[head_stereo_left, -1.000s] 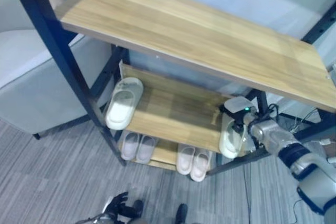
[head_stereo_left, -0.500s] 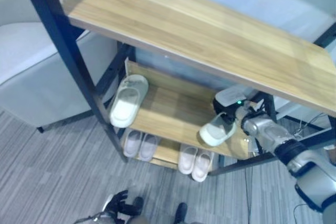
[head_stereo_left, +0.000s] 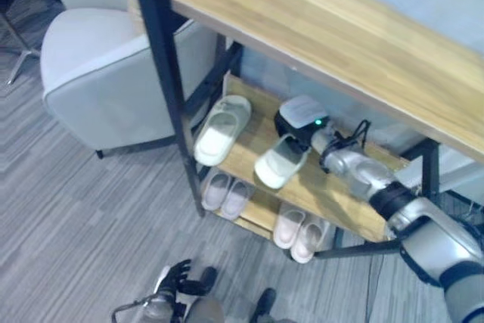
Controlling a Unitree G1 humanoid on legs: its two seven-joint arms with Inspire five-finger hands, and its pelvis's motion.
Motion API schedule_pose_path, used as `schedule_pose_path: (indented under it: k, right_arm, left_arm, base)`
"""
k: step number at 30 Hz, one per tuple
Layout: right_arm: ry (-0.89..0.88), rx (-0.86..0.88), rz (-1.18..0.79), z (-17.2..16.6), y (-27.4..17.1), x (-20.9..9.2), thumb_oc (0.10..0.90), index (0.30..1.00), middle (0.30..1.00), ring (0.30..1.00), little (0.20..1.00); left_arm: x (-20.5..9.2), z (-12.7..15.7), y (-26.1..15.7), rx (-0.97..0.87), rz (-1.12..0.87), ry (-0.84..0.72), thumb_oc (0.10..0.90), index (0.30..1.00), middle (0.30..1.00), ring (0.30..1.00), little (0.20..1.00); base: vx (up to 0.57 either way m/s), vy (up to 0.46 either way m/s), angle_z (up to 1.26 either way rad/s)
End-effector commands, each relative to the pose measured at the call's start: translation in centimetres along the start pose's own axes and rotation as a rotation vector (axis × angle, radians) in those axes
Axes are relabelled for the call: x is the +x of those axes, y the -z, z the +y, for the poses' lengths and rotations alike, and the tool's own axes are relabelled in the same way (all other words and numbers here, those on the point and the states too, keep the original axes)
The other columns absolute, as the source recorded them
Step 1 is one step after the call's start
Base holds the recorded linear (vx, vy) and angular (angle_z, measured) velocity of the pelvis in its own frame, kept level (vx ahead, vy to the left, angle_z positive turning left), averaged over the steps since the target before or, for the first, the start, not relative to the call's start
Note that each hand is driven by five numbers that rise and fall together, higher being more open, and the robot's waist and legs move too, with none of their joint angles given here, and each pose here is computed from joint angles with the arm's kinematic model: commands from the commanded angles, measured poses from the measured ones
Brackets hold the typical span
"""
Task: Arrange the slippers neatly on the shoe rack.
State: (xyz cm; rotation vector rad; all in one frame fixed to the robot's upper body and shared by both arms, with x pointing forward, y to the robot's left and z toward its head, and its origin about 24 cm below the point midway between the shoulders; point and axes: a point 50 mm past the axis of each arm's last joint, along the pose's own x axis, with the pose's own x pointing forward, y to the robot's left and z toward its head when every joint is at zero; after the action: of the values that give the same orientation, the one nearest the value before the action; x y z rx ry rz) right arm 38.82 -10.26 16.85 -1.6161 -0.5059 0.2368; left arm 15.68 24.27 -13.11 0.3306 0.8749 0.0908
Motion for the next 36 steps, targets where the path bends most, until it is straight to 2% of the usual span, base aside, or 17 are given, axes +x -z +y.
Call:
schedule_pose_path:
  k: [1,15,16,17,18,36]
  right_arm:
    - [0.281,-0.039,0.045,-7.8,1.7,1.9,0.400,0.300,0.300,0.300,0.300]
    - [0.245,-0.177,0.128,-7.8,3.3,2.5,0.400,0.300,0.300,0.300,0.300]
    - [0.249,-0.175,0.128,-7.8,3.3,2.5,0.571,0.556,0.556,0.556,0.556]
    - [0.249,-0.175,0.128,-7.8,3.3,2.5,0.704,0.756,0.756,0.756,0.756]
    - [0.254,-0.172,0.130,-7.8,3.4,2.4,0.800,0.900,0.900,0.900,0.900]
    - [0.350,-0.092,0.055,-8.5,2.7,1.0,0.800,0.900,0.900,0.900,0.900]
  left_arm:
    - [-0.4,-1.7,1.1,0.046,0.025,0.049,0.800,0.900,0.900,0.900,0.900]
    - [-0.1,-2.0,-0.1,0.058,-0.017,0.051,0.800,0.900,0.900,0.900,0.900]
    - [-0.1,-2.1,-0.1,0.058,-0.017,0.053,0.800,0.900,0.900,0.900,0.900]
    - [-0.1,-2.1,-0.1,0.058,-0.018,0.053,0.800,0.900,0.900,0.900,0.900]
    - [-0.1,-2.2,-0.2,0.057,-0.019,0.053,0.800,0.900,0.900,0.900,0.900]
    - [-0.2,-2.8,0.0,0.034,-0.012,0.055,0.800,0.900,0.900,0.900,0.900]
  base:
    - [0.02,-0.023,0.21]
    - [0.00,-0.011,0.13]
    - [0.00,0.000,0.00]
    - [0.00,0.000,0.00]
    - [0.00,0.000,0.00]
    - [0.00,0.001,-0.01]
